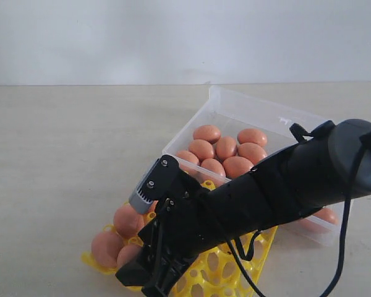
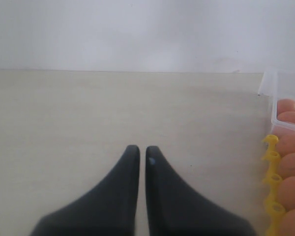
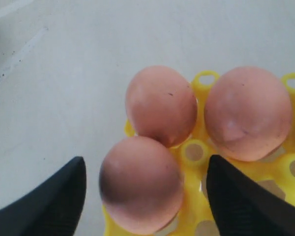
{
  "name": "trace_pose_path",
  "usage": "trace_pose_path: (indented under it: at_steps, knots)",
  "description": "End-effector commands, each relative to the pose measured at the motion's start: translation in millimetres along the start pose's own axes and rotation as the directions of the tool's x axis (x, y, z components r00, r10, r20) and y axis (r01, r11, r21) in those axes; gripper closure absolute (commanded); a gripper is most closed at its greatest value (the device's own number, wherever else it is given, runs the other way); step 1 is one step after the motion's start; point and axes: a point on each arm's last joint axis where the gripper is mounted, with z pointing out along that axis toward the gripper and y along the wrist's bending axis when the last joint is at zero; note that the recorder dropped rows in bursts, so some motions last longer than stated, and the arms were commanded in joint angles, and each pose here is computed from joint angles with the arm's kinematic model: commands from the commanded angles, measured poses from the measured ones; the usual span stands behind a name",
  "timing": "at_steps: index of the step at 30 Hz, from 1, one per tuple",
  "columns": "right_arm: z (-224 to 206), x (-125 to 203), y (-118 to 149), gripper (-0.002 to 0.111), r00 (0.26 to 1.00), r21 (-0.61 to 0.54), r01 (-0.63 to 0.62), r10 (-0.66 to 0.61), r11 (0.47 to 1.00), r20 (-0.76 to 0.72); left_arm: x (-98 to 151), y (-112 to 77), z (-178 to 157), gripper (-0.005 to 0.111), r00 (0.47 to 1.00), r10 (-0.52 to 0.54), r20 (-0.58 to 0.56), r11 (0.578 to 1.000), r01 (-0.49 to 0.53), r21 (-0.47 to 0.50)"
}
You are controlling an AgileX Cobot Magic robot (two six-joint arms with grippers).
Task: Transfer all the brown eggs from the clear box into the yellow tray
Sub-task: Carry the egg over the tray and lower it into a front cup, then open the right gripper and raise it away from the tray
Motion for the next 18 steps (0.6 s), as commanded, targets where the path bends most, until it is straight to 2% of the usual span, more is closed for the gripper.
trace_pose_path:
  at_steps: [1,8,14,18]
  knots:
    - [1,1,1,0.044,1.0,-0.006,-0.013,0.013,1.0,-0.005,1,-0.1,0,0.103,1.0,0.007,0.005,1.0,-0.007,0.004]
    - [-3,-4,3,0.044,0.999,-0.002,-0.03,0.03,1.0,0.012,0,-0.1,0,0.103,1.0,0.007,0.006,1.0,-0.007,0.004]
    - [-31,-31,14,0.044,0.994,0.027,-0.025,0.022,0.999,0.11,1,-0.1,0,0.103,1.0,0.007,0.004,1.0,-0.007,0.004]
    - [-62,-53,22,0.044,0.982,0.138,0.034,-0.059,0.99,0.178,1,-0.1,0,0.103,1.0,0.007,0.004,1.0,-0.007,0.004]
